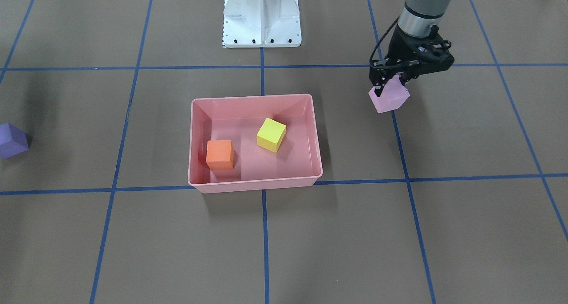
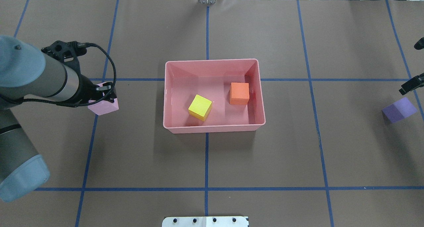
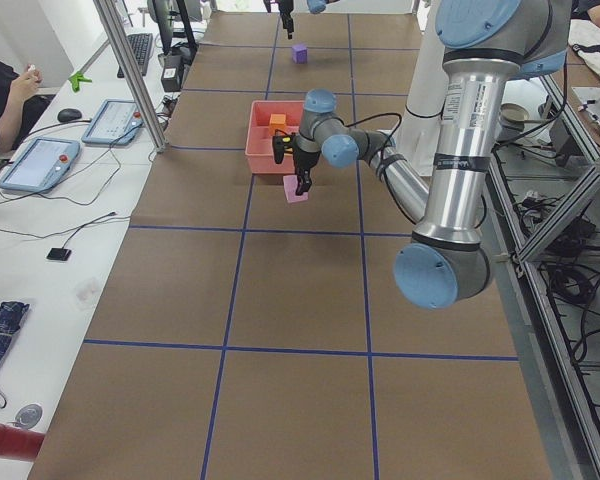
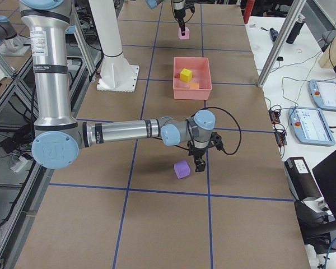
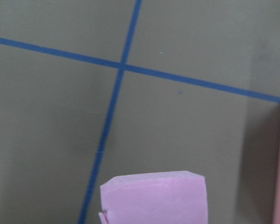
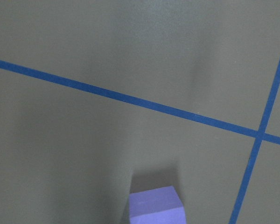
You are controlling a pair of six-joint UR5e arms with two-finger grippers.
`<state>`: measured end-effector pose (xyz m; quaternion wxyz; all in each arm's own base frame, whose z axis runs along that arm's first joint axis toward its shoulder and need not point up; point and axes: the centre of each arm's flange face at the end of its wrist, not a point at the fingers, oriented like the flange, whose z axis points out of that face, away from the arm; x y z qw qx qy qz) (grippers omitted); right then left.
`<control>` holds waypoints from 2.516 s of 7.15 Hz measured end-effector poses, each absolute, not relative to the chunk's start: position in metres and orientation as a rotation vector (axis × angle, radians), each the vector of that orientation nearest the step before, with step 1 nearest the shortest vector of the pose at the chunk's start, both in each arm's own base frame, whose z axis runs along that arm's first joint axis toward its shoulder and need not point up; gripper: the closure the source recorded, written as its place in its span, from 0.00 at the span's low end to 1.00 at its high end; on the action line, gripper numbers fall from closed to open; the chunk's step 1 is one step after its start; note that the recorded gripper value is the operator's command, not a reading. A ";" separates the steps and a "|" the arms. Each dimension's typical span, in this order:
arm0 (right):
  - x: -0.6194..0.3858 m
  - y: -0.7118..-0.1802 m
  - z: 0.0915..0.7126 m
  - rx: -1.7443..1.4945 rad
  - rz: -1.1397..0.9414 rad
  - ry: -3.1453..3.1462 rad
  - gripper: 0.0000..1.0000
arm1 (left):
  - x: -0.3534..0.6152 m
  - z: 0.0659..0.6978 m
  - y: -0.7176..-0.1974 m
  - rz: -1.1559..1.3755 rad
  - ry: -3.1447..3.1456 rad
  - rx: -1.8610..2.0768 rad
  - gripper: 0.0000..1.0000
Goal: Place blocks into pink bin with both arms
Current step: 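Grasp the pink cube with left gripper while right gripper reaches purple cube, then release the pink cube into the bin while right gripper grasps purple cube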
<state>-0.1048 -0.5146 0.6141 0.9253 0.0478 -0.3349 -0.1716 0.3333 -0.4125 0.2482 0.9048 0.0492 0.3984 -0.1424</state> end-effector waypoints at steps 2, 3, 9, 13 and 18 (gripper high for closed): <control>-0.127 -0.502 0.629 0.066 -0.397 -0.685 0.00 | 0.339 0.206 -0.417 -0.300 0.831 0.101 1.00; -0.136 -0.495 0.639 0.042 -0.413 -0.684 0.00 | 0.340 0.199 -0.418 -0.300 0.835 0.103 1.00; -0.159 -0.487 0.653 0.001 -0.448 -0.676 1.00 | 0.390 0.120 -0.430 -0.398 0.926 0.057 1.00; -0.124 -0.510 0.625 0.065 -0.371 -0.708 1.00 | 0.514 0.016 -0.428 -0.488 0.968 0.015 1.00; -0.049 -0.559 0.557 0.171 -0.207 -0.881 1.00 | 0.595 0.032 -0.431 -0.478 1.004 0.110 0.01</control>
